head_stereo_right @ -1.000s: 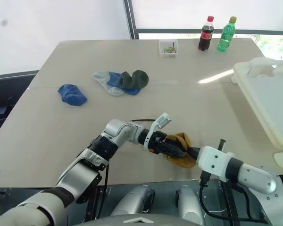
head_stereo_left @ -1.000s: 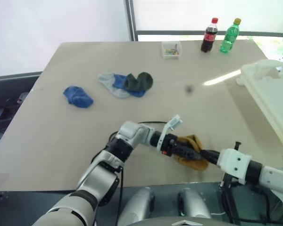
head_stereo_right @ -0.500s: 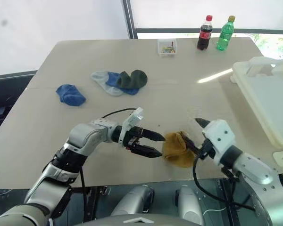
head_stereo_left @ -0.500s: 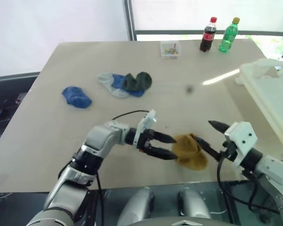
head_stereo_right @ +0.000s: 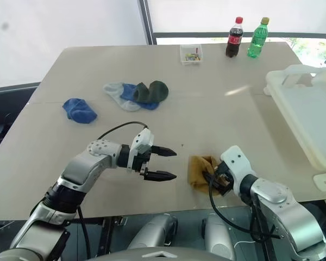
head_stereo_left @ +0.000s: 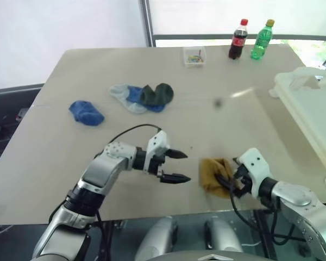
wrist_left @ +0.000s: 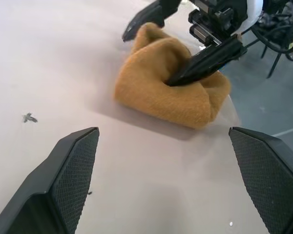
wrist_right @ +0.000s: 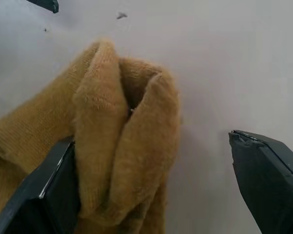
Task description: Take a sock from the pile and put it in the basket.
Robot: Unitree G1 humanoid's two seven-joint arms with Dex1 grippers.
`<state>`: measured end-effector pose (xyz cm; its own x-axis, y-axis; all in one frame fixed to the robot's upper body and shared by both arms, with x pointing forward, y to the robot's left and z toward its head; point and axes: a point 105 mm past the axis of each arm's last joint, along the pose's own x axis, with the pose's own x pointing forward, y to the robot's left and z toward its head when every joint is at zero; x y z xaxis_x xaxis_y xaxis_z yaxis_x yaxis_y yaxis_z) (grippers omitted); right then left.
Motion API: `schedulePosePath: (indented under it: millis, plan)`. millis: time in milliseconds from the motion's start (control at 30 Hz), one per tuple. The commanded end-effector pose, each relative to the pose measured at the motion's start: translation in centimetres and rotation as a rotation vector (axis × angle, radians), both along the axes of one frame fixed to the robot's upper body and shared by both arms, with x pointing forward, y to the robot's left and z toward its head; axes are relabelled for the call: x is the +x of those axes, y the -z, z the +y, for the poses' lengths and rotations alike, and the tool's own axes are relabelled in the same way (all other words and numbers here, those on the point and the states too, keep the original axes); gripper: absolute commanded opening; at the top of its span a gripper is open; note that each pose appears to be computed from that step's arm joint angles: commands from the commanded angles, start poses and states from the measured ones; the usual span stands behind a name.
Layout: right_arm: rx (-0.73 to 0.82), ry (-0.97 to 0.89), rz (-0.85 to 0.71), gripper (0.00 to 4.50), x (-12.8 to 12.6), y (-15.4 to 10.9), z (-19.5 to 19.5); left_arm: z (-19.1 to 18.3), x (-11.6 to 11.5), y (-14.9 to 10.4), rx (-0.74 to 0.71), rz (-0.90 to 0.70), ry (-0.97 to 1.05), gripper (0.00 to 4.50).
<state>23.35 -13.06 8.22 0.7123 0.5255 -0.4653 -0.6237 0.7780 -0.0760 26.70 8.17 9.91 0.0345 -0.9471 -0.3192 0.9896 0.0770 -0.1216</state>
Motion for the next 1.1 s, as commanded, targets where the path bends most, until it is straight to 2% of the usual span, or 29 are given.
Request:
schedulePosePath:
  millis: [33, 133, 267, 367, 500, 667, 767, 1100]
  plan:
    - [-0.037, 0.001, 0.101, 4.48, -1.3, 1.8, -0.6, 0.4, -0.1, -1.2, -0.047, -0.116, -0.034, 4.5]
    - [-0.02, -0.033, 0.15, 4.48, -2.0, 2.4, -0.2, 0.5, 0.2, -1.9, -0.098, -0.24, -0.075, 4.5]
    - [-0.028, -0.117, 0.225, 4.48, -2.5, 3.9, 0.4, 1.0, 0.2, -1.8, -0.077, -0.265, -0.086, 4.5]
    - [-0.1, -0.185, 0.271, 3.92, -2.7, 5.6, 0.1, 1.5, 0.3, -1.9, -0.065, -0.277, -0.103, 4.5]
    - [-0.158, -0.252, 0.282, 2.42, -3.1, 6.5, -0.4, 2.0, 0.5, -2.4, -0.074, -0.289, -0.133, 4.5]
    - [-0.137, -0.228, 0.255, 0.17, -2.2, 6.1, -1.1, 2.1, 0.5, -3.7, -0.153, -0.335, -0.128, 4.5]
    - [-0.039, -0.166, 0.216, 0.05, -0.9, 4.4, -1.5, 2.2, -0.2, -4.5, -0.209, -0.298, -0.082, 4.5]
    - [0.235, 0.047, 0.07, 0.05, 2.8, -2.0, -4.9, 2.1, -0.9, -4.8, -0.23, -0.272, 0.01, 4.5]
